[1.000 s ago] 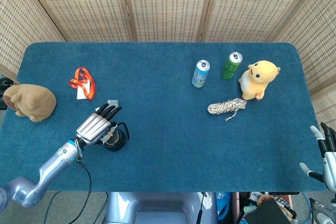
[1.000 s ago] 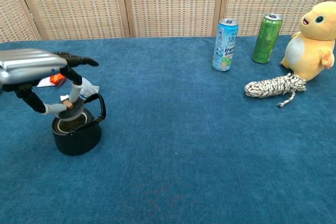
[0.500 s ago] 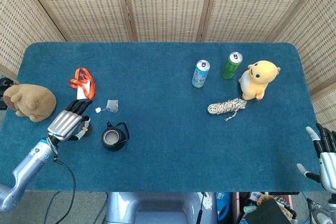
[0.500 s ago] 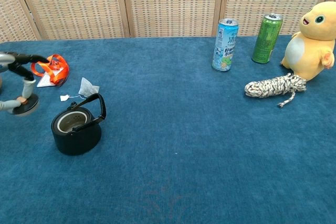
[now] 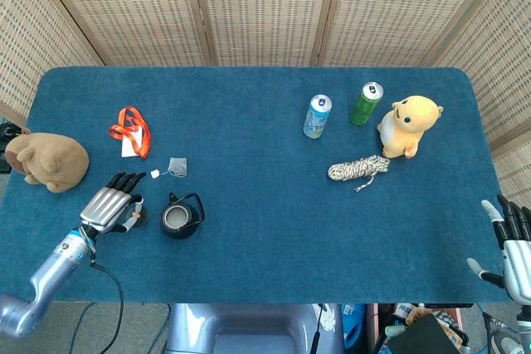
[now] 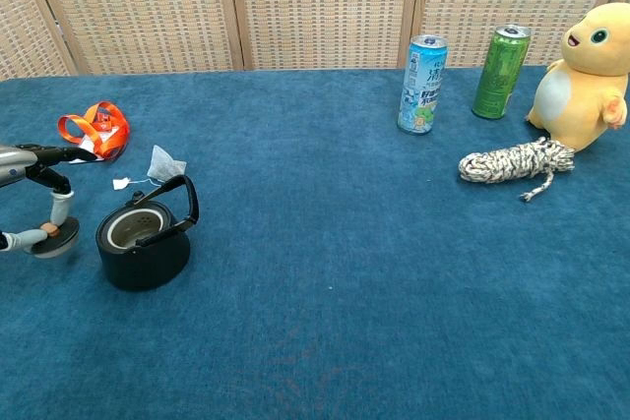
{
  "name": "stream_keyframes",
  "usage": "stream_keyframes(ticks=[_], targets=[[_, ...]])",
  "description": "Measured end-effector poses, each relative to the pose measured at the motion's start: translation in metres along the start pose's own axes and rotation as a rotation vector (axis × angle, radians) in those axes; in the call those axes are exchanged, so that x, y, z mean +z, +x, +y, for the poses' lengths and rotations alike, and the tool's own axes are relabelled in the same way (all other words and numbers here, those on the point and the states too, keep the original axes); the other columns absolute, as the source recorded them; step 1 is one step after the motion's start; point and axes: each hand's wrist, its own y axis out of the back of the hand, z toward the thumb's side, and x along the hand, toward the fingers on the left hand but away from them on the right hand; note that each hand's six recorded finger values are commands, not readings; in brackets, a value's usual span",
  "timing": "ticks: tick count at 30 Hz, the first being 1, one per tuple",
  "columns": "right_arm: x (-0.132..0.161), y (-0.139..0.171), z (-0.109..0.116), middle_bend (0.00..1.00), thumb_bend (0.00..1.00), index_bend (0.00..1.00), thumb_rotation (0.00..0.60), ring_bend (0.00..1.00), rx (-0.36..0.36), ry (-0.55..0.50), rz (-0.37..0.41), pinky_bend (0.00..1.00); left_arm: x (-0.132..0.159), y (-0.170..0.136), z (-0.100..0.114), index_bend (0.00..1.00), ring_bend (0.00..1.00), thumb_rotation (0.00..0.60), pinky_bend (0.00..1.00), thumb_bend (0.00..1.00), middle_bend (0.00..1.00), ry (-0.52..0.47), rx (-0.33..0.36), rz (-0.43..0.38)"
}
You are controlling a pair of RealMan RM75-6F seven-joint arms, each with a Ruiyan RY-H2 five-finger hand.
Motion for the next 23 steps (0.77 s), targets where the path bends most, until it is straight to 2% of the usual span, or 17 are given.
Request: stream_keyframes(ticks=[2, 9, 13, 18, 23], targets=[[0.001, 0.0, 0.0, 0.0, 0.0, 0.0, 0.6, 0.0, 0.0, -0.001, 0.002, 0.0, 0.003, -0.003, 0.006, 0.01, 0.0, 0.6, 0.0, 0.37, 0.0, 0.0, 0.019, -0.007], [0.004, 0.003, 0.002, 0.0, 0.0, 0.0, 0.6, 0.0, -0.007, -0.005, 0.012, 0.0, 0.005, -0.027, 0.04, 0.0, 0.0, 0.6, 0.0, 0.35, 0.0, -0.029, 0.144, -0.013], [0.005, 0.004, 0.003, 0.0, 0.0, 0.0, 0.6, 0.0, -0.01, -0.009, 0.016, 0.0, -0.002, -0.051, 0.058, 0.0, 0.0, 0.6, 0.0, 0.24, 0.0, -0.067, 0.245, 0.021], [0.005, 0.003, 0.005, 0.0, 0.0, 0.0, 0.6, 0.0, -0.015, -0.013, 0.017, 0.0, -0.016, -0.094, 0.067, 0.0, 0.0, 0.6, 0.0, 0.19, 0.0, -0.053, 0.366, 0.145], [0.002, 0.002, 0.004, 0.0, 0.0, 0.0, 0.6, 0.0, -0.014, -0.007, 0.01, 0.0, -0.021, -0.153, 0.061, 0.0, 0.0, 0.6, 0.0, 0.19, 0.0, -0.088, 0.426, 0.312]])
